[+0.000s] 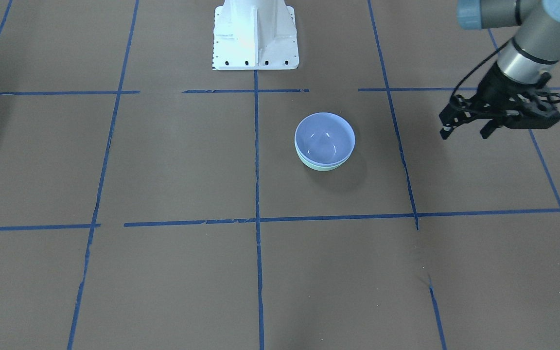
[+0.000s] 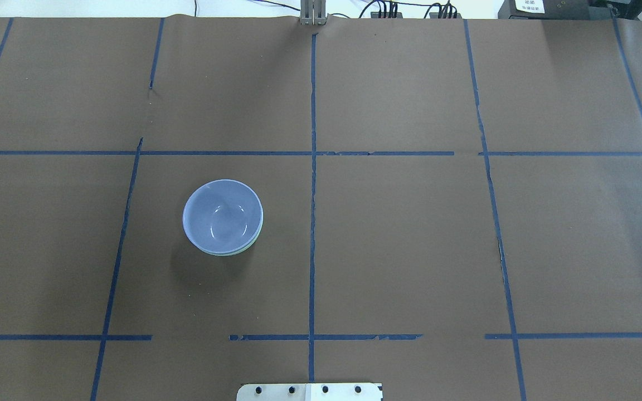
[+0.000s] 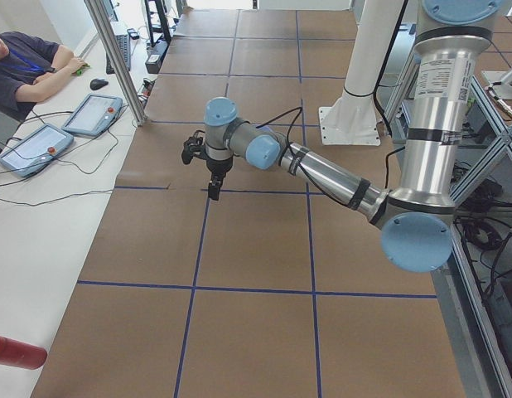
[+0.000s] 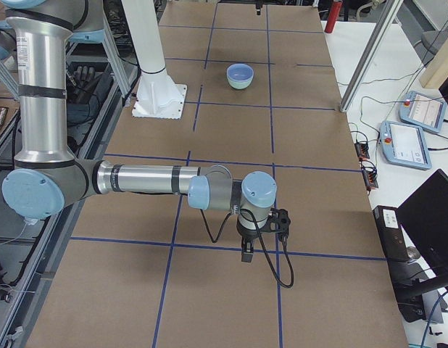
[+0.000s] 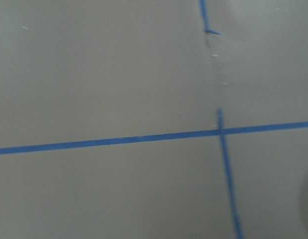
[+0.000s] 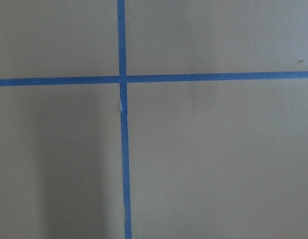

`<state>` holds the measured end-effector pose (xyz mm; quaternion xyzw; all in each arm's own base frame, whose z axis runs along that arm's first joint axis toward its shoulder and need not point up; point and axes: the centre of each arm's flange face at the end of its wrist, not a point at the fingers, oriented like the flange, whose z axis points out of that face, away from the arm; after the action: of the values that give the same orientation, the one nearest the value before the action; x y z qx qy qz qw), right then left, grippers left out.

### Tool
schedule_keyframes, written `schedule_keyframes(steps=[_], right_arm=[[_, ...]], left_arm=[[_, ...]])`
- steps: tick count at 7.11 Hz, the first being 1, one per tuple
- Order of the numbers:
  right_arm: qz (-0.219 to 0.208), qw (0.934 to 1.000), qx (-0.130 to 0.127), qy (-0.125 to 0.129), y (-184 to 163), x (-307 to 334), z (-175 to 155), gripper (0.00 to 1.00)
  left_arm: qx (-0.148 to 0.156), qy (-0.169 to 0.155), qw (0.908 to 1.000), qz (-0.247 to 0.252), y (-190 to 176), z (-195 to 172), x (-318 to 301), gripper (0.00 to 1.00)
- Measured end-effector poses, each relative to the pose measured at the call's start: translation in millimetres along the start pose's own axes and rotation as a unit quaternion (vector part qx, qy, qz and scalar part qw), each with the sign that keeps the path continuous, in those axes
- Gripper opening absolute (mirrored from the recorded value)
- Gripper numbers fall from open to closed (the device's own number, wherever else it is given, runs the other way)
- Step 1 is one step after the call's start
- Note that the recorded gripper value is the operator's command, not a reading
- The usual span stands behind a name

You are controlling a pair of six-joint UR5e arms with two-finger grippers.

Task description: Stack blue bowl on green bowl

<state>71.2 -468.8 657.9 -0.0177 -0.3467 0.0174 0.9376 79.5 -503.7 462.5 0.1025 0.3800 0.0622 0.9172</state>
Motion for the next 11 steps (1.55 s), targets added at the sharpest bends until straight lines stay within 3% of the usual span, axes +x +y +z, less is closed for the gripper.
schedule_keyframes(steps=[2, 5, 7, 11], right_arm=[[0.000, 1.0000, 0.000, 0.000, 0.0, 0.0, 0.0, 1.00], [-0.001, 1.0000, 0.000, 0.000, 0.0, 0.1, -0.1, 1.00], [0.000, 1.0000, 0.000, 0.000, 0.0, 0.1, -0.1, 1.00], [0.000, 1.0000, 0.000, 0.000, 0.0, 0.2, -0.2, 1.00]], left_arm=[[-0.012, -0.017, 0.9990, 0.040, 32.9, -2.4, -94.9, 1.00], [-0.020, 0.003, 0.9995, 0.023, 98.9, -8.6, -186.8, 1.00], [-0.022, 0.000, 0.9996, 0.015, 130.1, -9.8, -212.2, 1.00], [-0.029, -0.001, 0.9995, 0.010, 148.9, -5.1, -219.7, 1.00]])
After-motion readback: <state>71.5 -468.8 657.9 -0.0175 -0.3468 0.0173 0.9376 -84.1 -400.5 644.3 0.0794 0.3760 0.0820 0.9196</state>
